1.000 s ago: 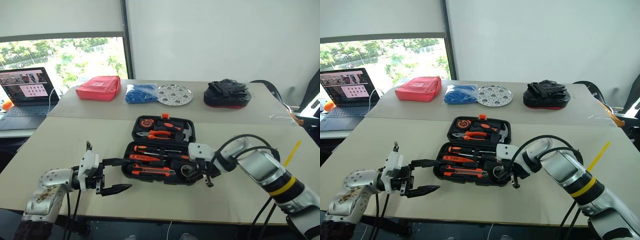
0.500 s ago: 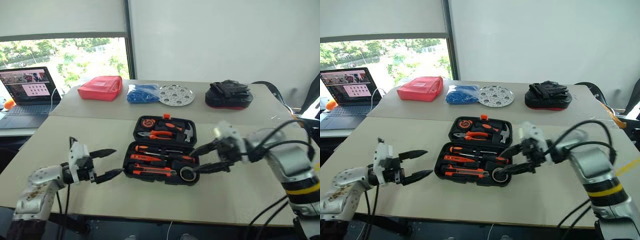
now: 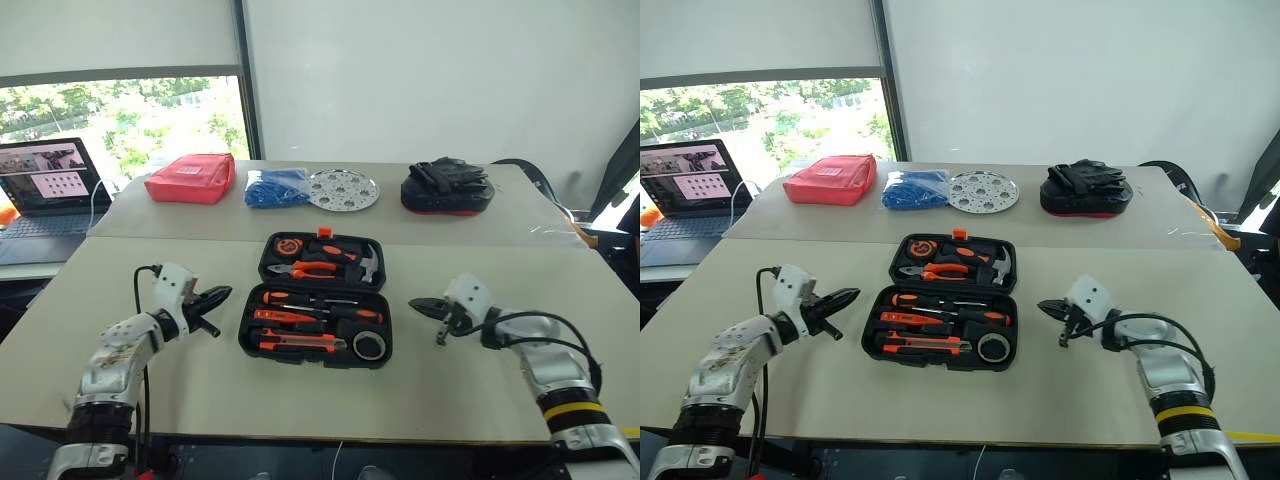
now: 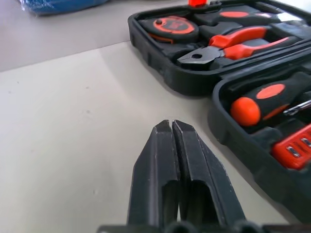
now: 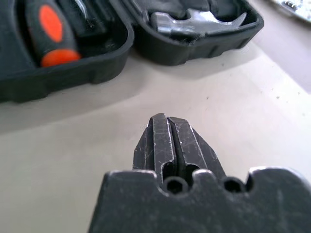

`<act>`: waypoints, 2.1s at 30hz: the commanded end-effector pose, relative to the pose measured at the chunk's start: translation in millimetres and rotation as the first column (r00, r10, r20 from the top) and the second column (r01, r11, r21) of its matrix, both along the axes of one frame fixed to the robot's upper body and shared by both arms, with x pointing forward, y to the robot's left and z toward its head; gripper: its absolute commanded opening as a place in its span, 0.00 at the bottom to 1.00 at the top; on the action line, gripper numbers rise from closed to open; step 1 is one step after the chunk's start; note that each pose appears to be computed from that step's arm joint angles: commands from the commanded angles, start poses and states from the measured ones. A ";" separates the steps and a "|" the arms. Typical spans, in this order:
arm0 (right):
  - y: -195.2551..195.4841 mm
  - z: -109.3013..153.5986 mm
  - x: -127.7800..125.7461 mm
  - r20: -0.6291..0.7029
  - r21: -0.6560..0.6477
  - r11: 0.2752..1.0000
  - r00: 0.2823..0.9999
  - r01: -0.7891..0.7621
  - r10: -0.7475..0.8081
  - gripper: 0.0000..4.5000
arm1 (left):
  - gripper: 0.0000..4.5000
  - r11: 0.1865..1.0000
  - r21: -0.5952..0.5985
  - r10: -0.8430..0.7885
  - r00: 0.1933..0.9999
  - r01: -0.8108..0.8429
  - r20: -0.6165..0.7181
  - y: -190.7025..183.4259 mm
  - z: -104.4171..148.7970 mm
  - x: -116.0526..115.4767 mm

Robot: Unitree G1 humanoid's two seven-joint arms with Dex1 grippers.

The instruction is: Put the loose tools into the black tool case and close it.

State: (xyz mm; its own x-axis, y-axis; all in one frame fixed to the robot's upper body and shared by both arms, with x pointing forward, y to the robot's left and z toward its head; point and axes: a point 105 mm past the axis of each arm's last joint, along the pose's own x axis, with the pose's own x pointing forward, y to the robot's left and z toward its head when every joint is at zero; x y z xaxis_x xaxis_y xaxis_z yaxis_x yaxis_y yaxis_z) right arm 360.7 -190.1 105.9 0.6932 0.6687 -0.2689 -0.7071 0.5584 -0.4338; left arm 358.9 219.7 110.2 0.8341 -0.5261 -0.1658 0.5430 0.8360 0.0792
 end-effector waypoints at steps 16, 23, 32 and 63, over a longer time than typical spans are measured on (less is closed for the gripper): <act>49.3 13.0 -10.1 0.027 0.037 0.991 0.991 -0.130 0.129 0.00 | 0.01 0.945 0.026 -0.323 0.942 0.326 -0.091 -54.9 -14.4 -38.5; 43.7 10.8 -22.0 0.011 0.031 0.994 0.994 -0.109 0.109 0.00 | 0.01 0.962 0.058 -0.263 0.960 0.269 -0.092 -39.9 -15.2 -45.3; 17.3 62.2 -24.8 -0.119 0.177 0.981 0.987 -0.084 0.106 0.41 | 0.43 0.993 -0.073 -0.114 0.917 0.093 -0.383 -0.9 6.4 -46.8; 43.2 56.5 44.0 -0.746 0.012 0.861 0.578 0.508 -0.330 0.84 | 0.74 0.993 -0.054 0.060 0.844 -0.105 -0.533 -36.9 40.6 51.4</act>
